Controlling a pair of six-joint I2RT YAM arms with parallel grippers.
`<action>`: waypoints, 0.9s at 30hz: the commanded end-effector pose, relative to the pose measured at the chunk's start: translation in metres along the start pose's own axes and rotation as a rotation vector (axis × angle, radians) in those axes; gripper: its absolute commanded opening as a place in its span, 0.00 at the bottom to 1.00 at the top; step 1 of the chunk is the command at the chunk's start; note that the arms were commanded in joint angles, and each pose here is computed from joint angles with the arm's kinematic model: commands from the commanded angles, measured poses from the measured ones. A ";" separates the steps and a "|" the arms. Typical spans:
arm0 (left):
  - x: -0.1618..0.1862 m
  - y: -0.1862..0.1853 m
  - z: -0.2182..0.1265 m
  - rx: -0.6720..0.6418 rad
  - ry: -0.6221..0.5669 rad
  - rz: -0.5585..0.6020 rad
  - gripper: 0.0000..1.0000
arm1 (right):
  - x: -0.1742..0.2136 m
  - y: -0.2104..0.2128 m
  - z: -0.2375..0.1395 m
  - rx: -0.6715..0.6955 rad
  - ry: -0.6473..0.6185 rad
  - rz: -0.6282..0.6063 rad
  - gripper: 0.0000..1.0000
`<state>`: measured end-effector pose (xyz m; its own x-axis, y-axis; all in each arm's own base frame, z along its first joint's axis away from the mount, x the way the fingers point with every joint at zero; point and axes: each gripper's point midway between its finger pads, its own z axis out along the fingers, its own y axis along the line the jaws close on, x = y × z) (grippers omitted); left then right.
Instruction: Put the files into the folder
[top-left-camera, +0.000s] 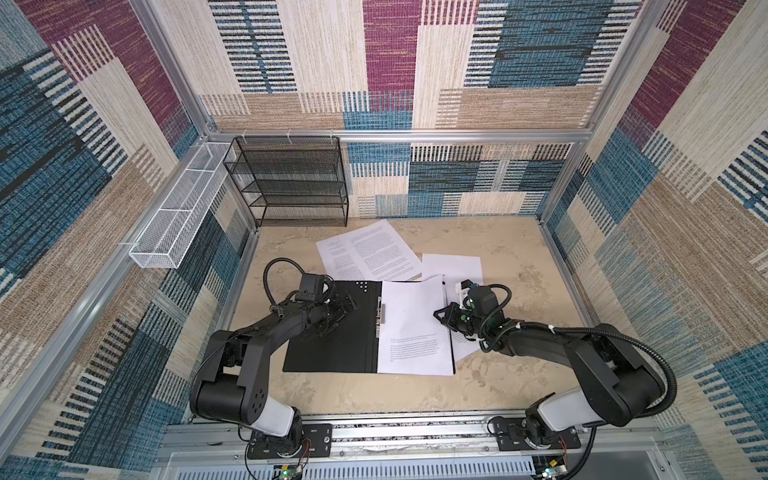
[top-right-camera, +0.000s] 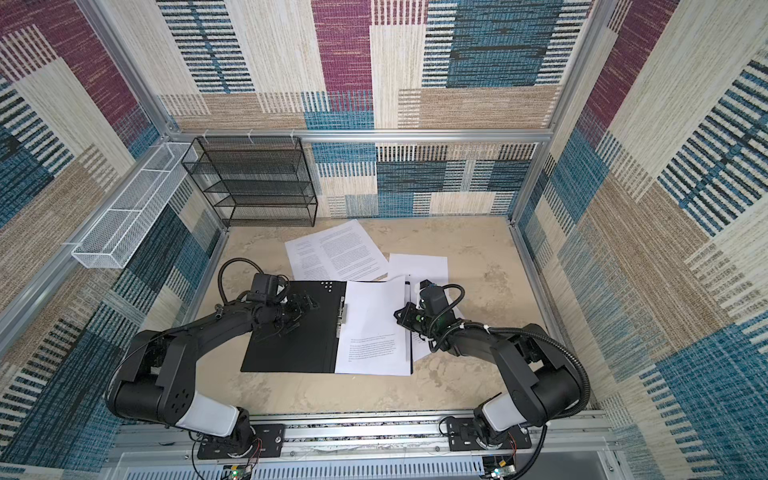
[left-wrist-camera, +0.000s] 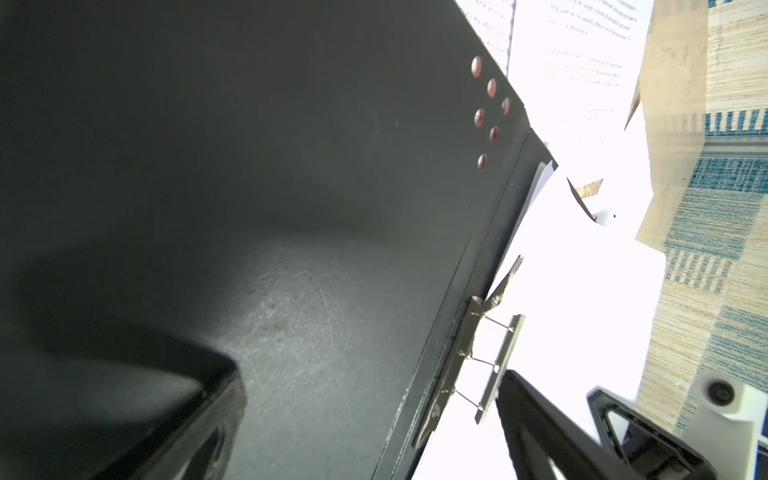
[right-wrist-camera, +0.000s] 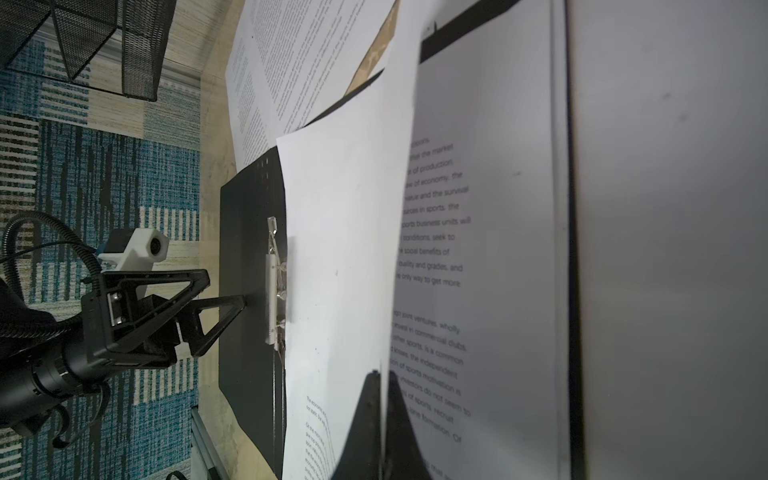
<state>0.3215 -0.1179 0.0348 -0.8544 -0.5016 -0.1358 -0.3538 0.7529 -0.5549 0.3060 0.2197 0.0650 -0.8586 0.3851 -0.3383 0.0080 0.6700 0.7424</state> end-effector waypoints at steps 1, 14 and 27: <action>0.044 0.071 0.000 -0.293 0.128 -0.094 0.99 | -0.008 0.011 0.002 -0.034 -0.031 -0.004 0.00; 0.043 0.072 -0.001 -0.297 0.124 -0.100 0.99 | -0.005 0.008 -0.003 -0.014 -0.036 -0.003 0.34; 0.040 0.088 -0.008 -0.315 0.098 -0.180 0.99 | -0.039 -0.013 -0.041 0.214 -0.163 -0.091 0.99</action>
<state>0.3225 -0.1116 0.0358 -0.8357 -0.5352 -0.1236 -0.3749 0.7203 -0.5836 0.3145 0.1923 0.0979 -0.7859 0.4217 -0.4522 0.0227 0.7505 0.6604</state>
